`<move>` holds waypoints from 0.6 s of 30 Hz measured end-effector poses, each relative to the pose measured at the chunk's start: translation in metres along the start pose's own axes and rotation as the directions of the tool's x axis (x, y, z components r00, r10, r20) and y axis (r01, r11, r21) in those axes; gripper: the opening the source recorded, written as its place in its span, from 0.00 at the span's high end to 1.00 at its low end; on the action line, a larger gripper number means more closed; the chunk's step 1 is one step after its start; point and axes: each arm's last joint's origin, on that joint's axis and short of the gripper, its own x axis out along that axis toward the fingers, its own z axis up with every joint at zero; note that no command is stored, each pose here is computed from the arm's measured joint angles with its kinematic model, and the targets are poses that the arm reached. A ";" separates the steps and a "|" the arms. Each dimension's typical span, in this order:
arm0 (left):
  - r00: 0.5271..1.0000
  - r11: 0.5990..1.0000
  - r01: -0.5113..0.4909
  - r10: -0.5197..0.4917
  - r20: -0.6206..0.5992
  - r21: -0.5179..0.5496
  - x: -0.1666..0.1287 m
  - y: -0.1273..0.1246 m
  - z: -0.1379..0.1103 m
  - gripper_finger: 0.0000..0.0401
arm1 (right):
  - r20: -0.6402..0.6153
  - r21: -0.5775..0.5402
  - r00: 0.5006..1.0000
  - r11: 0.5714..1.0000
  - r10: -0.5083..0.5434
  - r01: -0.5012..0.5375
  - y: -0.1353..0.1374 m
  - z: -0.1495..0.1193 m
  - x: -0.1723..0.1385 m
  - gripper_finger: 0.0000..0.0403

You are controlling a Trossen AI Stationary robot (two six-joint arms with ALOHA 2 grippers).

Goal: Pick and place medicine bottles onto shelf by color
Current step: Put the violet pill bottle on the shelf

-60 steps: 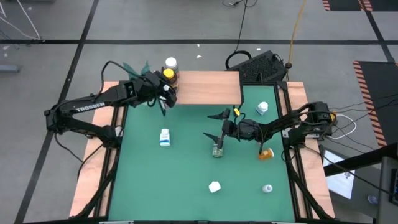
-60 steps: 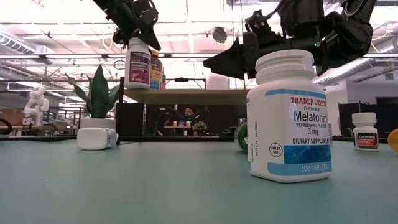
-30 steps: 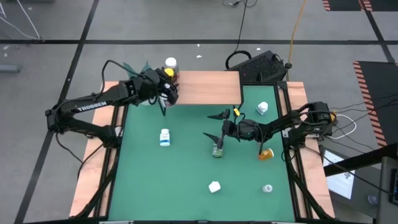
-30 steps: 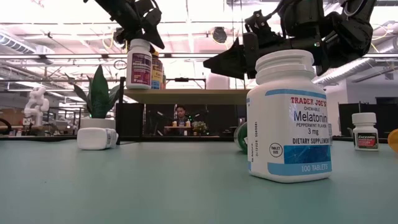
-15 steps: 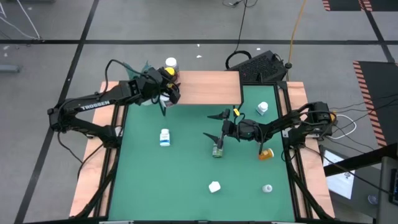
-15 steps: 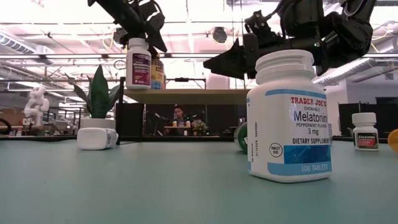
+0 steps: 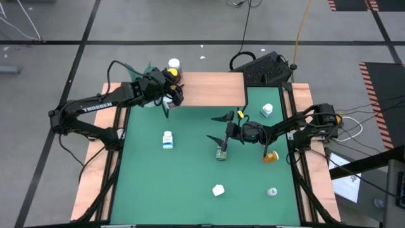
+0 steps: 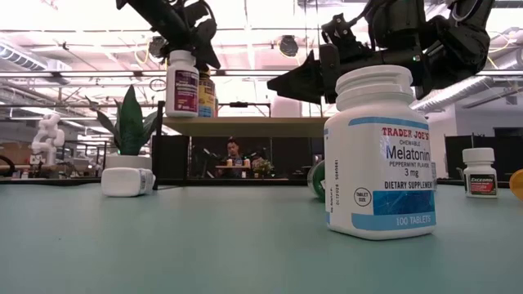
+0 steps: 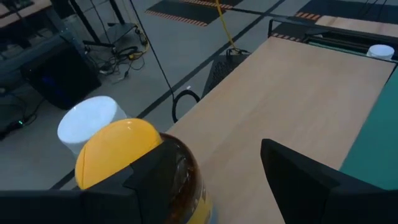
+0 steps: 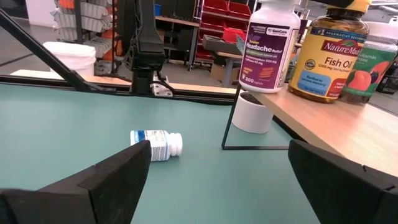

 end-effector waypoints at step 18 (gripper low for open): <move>1.000 0.995 -0.004 0.001 0.029 0.096 0.000 0.000 0.003 0.40 | 0.000 -0.006 1.000 1.000 0.000 0.000 0.000 0.000 0.000 0.07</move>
